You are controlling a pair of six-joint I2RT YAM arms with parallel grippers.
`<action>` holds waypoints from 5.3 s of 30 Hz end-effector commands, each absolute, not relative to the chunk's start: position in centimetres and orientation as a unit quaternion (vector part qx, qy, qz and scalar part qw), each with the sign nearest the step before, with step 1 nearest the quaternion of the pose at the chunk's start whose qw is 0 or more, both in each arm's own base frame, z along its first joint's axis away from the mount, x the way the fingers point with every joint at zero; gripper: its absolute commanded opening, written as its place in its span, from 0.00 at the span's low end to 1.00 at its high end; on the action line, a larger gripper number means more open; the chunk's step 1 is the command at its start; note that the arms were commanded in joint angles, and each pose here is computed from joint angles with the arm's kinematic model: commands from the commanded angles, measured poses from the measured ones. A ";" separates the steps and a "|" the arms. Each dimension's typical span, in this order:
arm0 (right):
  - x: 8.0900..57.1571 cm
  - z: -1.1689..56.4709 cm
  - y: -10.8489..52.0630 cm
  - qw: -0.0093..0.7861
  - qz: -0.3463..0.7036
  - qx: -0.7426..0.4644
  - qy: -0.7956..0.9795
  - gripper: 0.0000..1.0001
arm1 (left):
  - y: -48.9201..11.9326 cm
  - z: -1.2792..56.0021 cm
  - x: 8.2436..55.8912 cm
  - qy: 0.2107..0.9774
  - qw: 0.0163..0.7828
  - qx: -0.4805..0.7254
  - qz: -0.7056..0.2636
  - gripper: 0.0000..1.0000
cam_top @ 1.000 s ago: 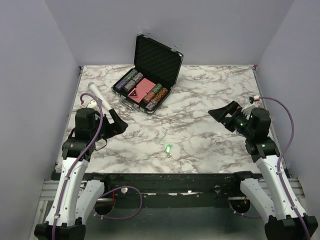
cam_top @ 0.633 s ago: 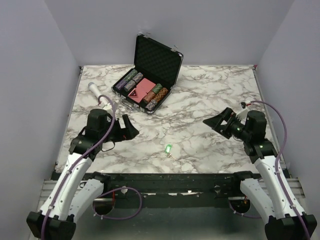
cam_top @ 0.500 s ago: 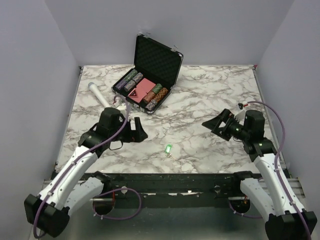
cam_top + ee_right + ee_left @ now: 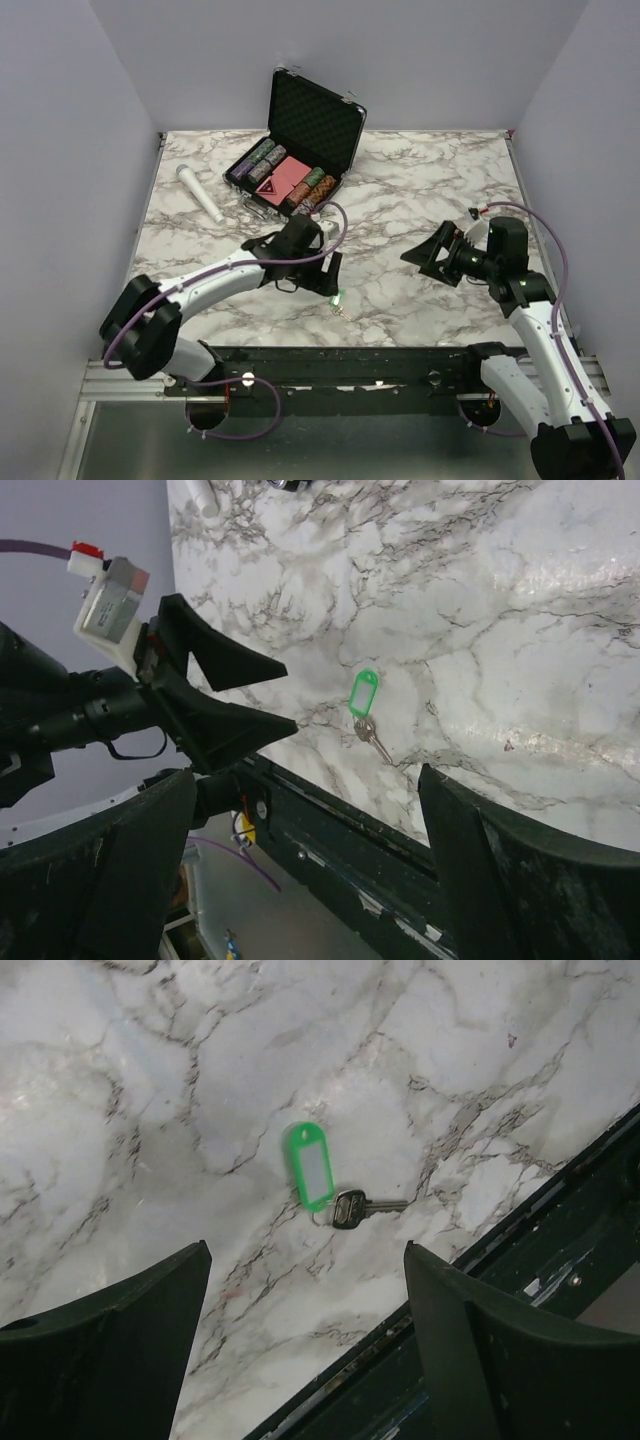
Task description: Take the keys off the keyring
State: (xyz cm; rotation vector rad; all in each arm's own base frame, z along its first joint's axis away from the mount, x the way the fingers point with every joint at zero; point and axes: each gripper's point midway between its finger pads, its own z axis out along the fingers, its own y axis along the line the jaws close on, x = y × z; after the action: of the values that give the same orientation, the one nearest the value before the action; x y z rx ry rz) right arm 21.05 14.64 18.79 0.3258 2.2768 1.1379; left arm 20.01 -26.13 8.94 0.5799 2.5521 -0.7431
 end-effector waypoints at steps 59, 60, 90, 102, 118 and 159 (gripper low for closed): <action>19.6 22.4 15.1 0.299 0.443 0.079 0.841 1.00 | -31.2 1.3 19.0 0.948 0.100 0.228 -0.197 0.00; 19.6 22.4 15.1 0.299 0.445 0.079 0.841 1.00 | -31.3 1.7 19.0 0.947 0.102 0.229 -0.201 0.00; 19.0 24.4 16.8 0.304 0.519 0.055 0.797 1.00 | -31.0 15.5 19.7 0.939 0.194 0.124 -0.255 0.00; 18.0 31.7 17.5 0.439 0.596 -0.024 0.672 1.00 | -29.1 29.4 18.3 0.896 0.271 0.014 -0.352 0.00; 26.0 42.9 19.6 0.521 0.605 -0.076 0.597 0.97 | -24.4 41.3 18.2 0.822 0.357 -0.119 -0.427 0.00; 16.1 44.7 38.3 0.423 0.778 -0.222 0.407 0.73 | -16.4 46.1 17.9 0.707 0.390 -0.336 -0.486 0.00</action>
State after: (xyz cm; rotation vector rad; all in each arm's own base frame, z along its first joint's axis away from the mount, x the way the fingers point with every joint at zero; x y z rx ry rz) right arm 16.66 37.99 42.98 -0.5293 1.1099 1.9512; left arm 17.79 -17.26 45.49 -0.7957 1.8512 -1.2131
